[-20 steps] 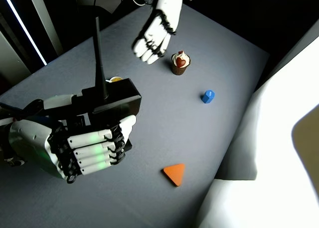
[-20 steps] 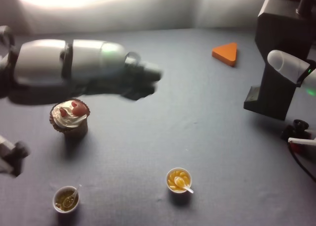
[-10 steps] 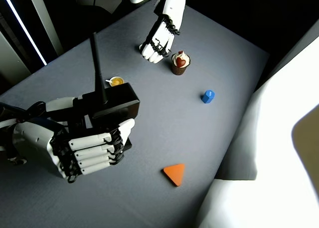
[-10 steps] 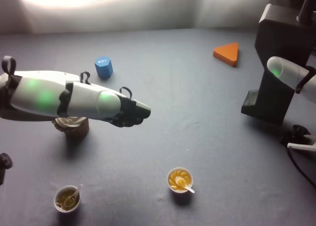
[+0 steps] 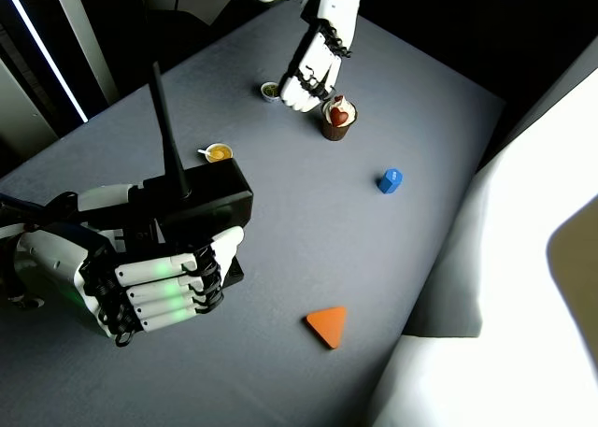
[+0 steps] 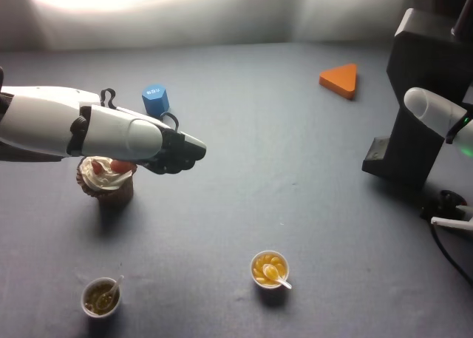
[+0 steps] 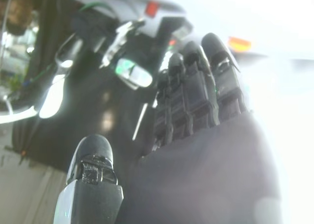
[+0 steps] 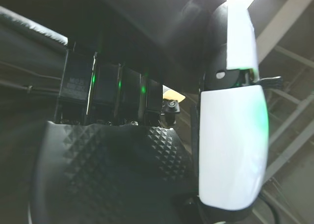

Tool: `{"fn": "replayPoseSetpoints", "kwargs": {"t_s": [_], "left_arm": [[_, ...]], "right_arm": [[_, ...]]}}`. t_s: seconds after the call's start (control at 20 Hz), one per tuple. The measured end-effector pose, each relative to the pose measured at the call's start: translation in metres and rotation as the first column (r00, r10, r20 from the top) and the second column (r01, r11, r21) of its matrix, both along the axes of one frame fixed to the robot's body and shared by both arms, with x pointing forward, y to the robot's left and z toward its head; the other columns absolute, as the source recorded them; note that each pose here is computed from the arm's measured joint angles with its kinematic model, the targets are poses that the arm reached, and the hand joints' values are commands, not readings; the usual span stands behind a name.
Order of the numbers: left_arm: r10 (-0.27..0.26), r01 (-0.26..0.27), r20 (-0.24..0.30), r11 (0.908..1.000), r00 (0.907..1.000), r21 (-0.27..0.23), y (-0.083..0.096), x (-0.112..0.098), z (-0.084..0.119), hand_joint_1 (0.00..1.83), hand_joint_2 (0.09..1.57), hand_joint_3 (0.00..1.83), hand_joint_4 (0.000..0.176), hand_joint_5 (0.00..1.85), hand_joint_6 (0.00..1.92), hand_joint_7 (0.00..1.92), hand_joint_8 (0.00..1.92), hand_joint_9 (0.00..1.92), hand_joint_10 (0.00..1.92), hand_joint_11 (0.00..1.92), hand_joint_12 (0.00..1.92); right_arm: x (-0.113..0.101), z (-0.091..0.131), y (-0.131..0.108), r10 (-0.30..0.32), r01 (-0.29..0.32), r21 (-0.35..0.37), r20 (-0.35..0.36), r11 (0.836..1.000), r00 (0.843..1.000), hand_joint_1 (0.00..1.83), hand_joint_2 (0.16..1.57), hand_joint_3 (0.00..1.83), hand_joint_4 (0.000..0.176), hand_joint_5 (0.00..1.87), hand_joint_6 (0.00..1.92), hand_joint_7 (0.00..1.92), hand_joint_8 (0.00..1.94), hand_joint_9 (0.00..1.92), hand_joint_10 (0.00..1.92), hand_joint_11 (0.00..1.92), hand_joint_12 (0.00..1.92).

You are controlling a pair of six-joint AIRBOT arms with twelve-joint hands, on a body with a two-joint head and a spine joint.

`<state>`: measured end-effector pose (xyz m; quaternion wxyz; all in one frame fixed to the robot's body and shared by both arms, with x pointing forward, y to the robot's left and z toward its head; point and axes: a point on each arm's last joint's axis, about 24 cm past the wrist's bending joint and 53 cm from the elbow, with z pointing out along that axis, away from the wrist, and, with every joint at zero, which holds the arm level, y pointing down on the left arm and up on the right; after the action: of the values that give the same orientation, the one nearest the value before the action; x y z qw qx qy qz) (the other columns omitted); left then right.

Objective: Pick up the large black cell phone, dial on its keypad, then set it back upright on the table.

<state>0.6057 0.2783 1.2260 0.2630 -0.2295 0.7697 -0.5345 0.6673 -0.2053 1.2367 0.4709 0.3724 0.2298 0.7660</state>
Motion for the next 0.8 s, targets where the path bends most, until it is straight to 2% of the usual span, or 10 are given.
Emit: {"fn": "replayPoseSetpoints", "kwargs": {"t_s": [0.05, 0.1, 0.15, 0.3, 0.35, 0.5, 0.55, 0.65, 0.75, 0.8], "left_arm": [[-0.011, 0.011, 0.007, 0.9999, 0.9999, 0.006, -0.002, 0.000, 0.000, 0.00, 1.18, 0.00, 0.000, 0.24, 0.00, 0.30, 0.00, 0.27, 0.00, 0.00, 0.63], [-0.008, 0.008, 0.005, 0.9998, 1.0000, -0.018, -0.005, 0.001, 0.004, 0.00, 1.18, 0.00, 0.000, 0.25, 0.00, 0.30, 0.00, 0.28, 0.00, 0.00, 0.65], [-0.014, 0.014, 0.003, 0.9998, 0.9999, -0.017, -0.006, 0.001, 0.003, 0.00, 1.18, 0.00, 0.000, 0.25, 0.00, 0.31, 0.00, 0.28, 0.00, 0.00, 0.63], [-0.027, 0.027, 0.002, 0.9994, 0.9996, 0.021, -0.006, -0.001, -0.004, 0.00, 1.18, 0.00, 0.000, 0.27, 0.00, 0.32, 0.00, 0.29, 0.00, 0.00, 0.66], [-0.025, 0.025, 0.002, 0.9996, 0.9997, 0.016, -0.006, 0.000, -0.003, 0.00, 1.18, 0.00, 0.000, 0.26, 0.00, 0.32, 0.00, 0.29, 0.00, 0.00, 0.66], [-0.026, 0.026, 0.002, 0.9995, 0.9997, 0.017, -0.006, 0.000, -0.003, 0.00, 1.17, 0.00, 0.000, 0.24, 0.00, 0.33, 0.00, 0.28, 0.00, 0.00, 0.64], [-0.027, 0.027, 0.002, 0.9995, 0.9996, 0.018, -0.007, -0.001, -0.003, 0.00, 1.18, 0.00, 0.000, 0.27, 0.01, 0.34, 0.01, 0.30, 0.01, 0.00, 0.68], [-0.027, 0.027, 0.002, 0.9995, 0.9996, 0.018, -0.006, -0.001, -0.003, 0.00, 1.18, 0.00, 0.000, 0.27, 0.01, 0.34, 0.00, 0.31, 0.01, 0.00, 0.69], [-0.027, 0.027, 0.002, 0.9995, 0.9996, 0.018, -0.007, -0.001, -0.003, 0.00, 1.18, 0.00, 0.000, 0.26, 0.00, 0.34, 0.00, 0.30, 0.00, 0.00, 0.65], [-0.026, 0.026, 0.002, 0.9995, 0.9996, 0.019, -0.006, 0.000, -0.003, 0.00, 1.18, 0.00, 0.000, 0.25, 0.00, 0.33, 0.00, 0.29, 0.00, 0.00, 0.62]], "right_arm": [[0.000, -0.002, -0.001, -0.001, 0.001, -0.002, -0.002, 1.000, 1.000, 1.38, 1.14, 0.00, 0.000, 0.83, 0.93, 0.91, 1.15, 0.98, 1.29, 1.02, 1.14], [-0.001, -0.002, 0.000, 0.002, -0.002, -0.004, -0.003, 1.000, 1.000, 1.37, 1.14, 0.00, 0.000, 0.84, 0.95, 0.88, 1.17, 0.94, 1.31, 1.03, 1.13], [-0.001, -0.006, 0.000, 0.003, -0.003, -0.002, -0.009, 1.000, 1.000, 1.37, 1.15, 0.00, 0.000, 0.83, 0.97, 0.85, 1.20, 0.91, 1.34, 1.02, 1.14], [0.000, -0.012, -0.001, -0.001, 0.001, -0.009, -0.029, 1.000, 1.000, 1.38, 1.13, 0.00, 0.000, 0.82, 0.94, 0.93, 1.11, 1.01, 1.24, 1.06, 1.13], [0.000, -0.012, -0.001, -0.001, 0.001, -0.009, -0.029, 1.000, 1.000, 1.39, 1.12, 0.00, 0.000, 0.88, 0.87, 0.94, 1.09, 1.03, 1.23, 1.06, 1.12], [-0.001, -0.012, 0.000, 0.005, -0.005, -0.015, -0.024, 1.000, 1.000, 1.38, 1.13, 0.00, 0.000, 0.85, 0.91, 0.92, 1.14, 0.99, 1.28, 1.05, 1.14], [-0.001, -0.012, 0.000, 0.005, -0.005, -0.014, -0.025, 1.000, 1.000, 1.38, 1.12, 0.00, 0.000, 0.89, 0.86, 0.94, 1.10, 1.00, 1.25, 1.05, 1.14], [-0.002, -0.014, 0.000, 0.005, -0.006, -0.014, -0.029, 1.000, 1.000, 1.37, 1.15, 0.00, 0.000, 0.82, 1.00, 0.87, 1.19, 0.92, 1.34, 1.04, 1.13], [-0.002, -0.014, 0.001, 0.008, -0.008, -0.013, -0.029, 1.000, 1.000, 1.37, 1.16, 0.00, 0.000, 0.81, 1.02, 0.84, 1.21, 0.90, 1.36, 1.02, 1.15], [-0.003, -0.015, 0.001, 0.011, -0.011, -0.017, -0.029, 1.000, 1.000, 1.38, 1.13, 0.00, 0.000, 0.86, 0.92, 0.91, 1.14, 0.98, 1.29, 1.04, 1.14]]}}
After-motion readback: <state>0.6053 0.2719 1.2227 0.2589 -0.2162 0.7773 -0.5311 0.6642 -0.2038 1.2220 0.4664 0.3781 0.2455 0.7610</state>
